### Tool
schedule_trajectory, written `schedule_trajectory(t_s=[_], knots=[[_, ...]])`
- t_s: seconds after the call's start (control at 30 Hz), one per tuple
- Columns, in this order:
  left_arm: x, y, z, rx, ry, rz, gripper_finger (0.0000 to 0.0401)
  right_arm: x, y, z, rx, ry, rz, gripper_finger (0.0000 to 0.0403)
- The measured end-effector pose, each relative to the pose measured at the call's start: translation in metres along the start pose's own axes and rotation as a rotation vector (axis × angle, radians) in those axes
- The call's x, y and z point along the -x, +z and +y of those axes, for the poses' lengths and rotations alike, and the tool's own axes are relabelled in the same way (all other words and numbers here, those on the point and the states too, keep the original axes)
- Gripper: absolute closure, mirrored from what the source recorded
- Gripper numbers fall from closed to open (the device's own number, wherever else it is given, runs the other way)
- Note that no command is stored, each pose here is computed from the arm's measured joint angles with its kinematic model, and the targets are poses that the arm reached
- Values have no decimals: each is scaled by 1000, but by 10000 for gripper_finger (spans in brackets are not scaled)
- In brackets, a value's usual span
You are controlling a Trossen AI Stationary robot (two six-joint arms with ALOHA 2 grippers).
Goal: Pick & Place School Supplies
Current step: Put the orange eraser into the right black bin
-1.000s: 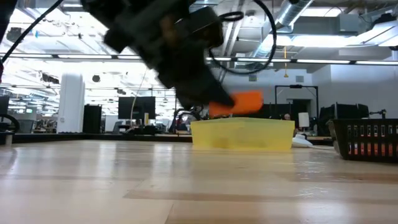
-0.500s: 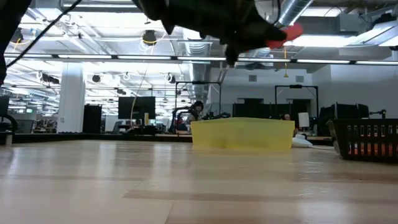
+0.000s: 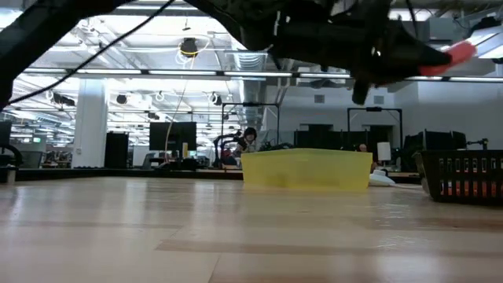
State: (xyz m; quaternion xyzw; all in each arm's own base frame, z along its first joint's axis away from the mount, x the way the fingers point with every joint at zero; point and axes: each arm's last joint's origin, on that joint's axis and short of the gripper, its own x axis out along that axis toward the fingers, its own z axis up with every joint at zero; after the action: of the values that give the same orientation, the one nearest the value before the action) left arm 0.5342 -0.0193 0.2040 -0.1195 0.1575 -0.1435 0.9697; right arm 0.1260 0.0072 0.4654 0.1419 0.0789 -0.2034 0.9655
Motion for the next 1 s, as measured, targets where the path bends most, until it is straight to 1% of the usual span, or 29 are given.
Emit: schedule_trajectory(t_s=[0.17,0.37,0.53,0.7,0.77,0.83,1.0], knots=[[-22,-8,7,37,-17,0,375,0,-1,0,3,1,6,315],[-40,-33,16,84,-25,45,375,0,-1,0,1,13,10,315],[-46,-50,23,117,-24,84,375,0,-1,1,1,23,14,315],[-46,-51,24,108,-25,90,372,0,-1,1,0,24,14,315],[-46,-51,23,85,-27,95,359,0,-1,1,0,27,15,315],[-47,-51,21,63,-31,93,337,0,-1,1,0,27,15,315],[-47,-52,18,64,-36,95,282,0,-1,1,0,27,15,315]])
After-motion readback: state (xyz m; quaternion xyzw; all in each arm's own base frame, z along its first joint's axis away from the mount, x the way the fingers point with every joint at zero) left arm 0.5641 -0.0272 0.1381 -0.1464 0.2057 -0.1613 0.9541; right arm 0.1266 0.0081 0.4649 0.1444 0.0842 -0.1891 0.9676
